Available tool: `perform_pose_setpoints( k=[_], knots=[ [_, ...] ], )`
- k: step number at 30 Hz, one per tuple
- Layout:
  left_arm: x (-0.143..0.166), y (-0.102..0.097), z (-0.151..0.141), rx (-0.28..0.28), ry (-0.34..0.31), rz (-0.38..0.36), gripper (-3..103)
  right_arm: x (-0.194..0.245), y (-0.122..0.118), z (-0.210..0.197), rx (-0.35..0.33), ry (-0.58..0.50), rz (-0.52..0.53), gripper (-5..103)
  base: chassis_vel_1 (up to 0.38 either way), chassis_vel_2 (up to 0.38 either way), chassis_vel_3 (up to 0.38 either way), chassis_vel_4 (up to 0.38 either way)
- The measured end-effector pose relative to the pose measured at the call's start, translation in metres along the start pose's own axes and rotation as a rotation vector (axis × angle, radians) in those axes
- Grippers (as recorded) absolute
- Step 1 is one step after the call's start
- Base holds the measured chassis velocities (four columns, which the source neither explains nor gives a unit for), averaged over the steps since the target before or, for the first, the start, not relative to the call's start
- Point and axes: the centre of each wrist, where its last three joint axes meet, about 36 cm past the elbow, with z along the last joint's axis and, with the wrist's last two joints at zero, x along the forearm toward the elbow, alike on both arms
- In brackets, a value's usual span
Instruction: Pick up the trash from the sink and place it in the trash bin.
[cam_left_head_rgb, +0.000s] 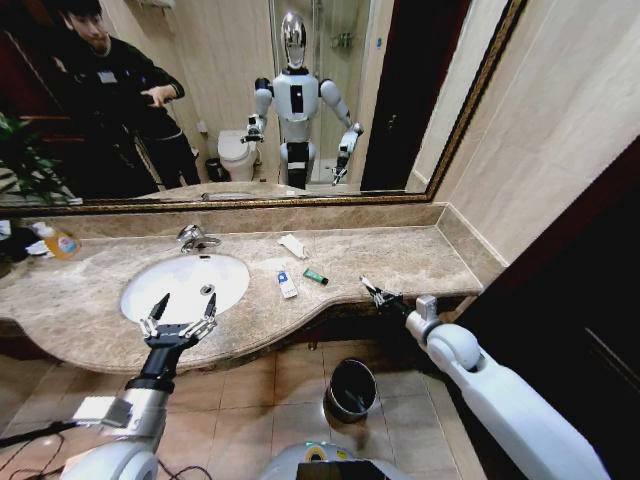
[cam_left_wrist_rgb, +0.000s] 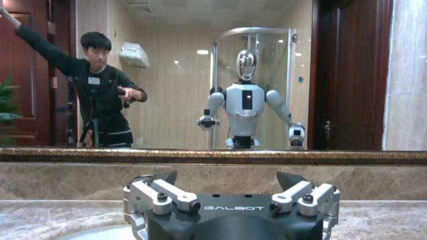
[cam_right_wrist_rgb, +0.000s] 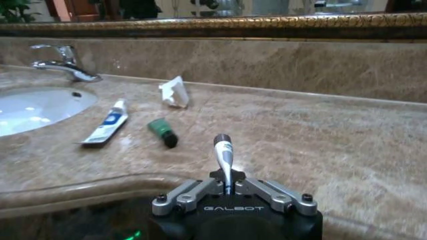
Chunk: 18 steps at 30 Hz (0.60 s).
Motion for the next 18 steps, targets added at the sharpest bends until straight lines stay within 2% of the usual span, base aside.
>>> perform_pose_setpoints(
  k=[18],
  knots=[
    [0.0, 0.0, 0.0, 0.0, 0.0, 0.0, 100, 0.017, 0.024, 0.061, -0.055, 0.048, 0.001, 4, 0.0, 0.0, 0.0, 0.0]
  ],
)
